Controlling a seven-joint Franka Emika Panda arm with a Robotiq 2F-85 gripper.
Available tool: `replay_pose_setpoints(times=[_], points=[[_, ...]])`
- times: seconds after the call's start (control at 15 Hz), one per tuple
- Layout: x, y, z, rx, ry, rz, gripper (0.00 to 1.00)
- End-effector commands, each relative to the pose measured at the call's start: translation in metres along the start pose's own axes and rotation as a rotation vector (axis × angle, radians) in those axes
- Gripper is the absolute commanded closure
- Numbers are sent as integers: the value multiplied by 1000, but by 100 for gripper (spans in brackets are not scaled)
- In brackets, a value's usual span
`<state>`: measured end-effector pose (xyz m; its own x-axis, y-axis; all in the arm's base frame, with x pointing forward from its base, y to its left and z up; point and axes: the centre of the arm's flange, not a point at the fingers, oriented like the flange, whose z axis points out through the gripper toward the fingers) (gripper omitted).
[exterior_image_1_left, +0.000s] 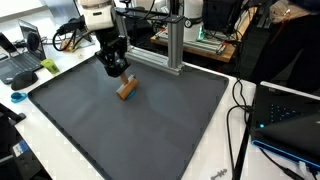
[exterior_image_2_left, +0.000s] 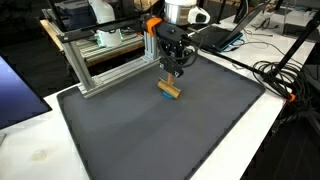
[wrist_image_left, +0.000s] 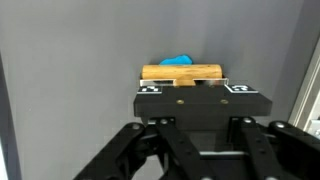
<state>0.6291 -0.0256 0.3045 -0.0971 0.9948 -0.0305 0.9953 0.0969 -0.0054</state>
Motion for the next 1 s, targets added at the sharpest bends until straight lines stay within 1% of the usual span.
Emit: replay_pose_setpoints(times=[0.0, 0.93], points=[[-19, 9, 52, 20, -39, 26, 78], [-24, 10, 55, 36, -66, 36, 78]])
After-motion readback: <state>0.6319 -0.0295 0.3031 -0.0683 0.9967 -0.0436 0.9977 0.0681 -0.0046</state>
